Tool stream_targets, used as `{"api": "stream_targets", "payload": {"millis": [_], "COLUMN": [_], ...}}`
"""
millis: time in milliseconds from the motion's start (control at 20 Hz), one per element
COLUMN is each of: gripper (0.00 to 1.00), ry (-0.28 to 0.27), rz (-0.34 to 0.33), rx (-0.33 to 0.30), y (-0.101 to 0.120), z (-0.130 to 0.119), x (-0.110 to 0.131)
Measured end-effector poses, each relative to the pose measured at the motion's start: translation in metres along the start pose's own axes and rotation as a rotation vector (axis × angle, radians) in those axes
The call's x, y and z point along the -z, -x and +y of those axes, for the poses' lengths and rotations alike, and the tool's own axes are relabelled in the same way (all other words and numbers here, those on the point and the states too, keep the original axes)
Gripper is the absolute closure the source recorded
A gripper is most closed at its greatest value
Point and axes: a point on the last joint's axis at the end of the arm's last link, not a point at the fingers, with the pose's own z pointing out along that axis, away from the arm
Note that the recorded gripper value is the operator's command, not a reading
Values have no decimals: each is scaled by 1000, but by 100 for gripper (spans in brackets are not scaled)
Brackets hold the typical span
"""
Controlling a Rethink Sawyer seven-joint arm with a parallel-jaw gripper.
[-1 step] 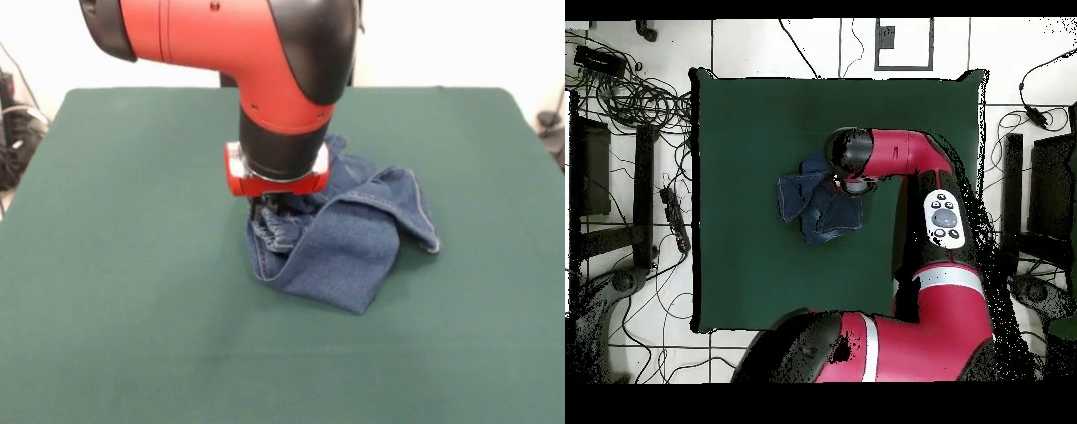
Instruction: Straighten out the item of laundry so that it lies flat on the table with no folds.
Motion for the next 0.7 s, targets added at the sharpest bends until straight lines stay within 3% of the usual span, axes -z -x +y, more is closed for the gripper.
{"api": "stream_targets", "payload": {"millis": [700], "gripper": [100], "ry": [-22], "rz": [-36], "rx": [9], "y": [-11], "z": [3], "x": [49]}}
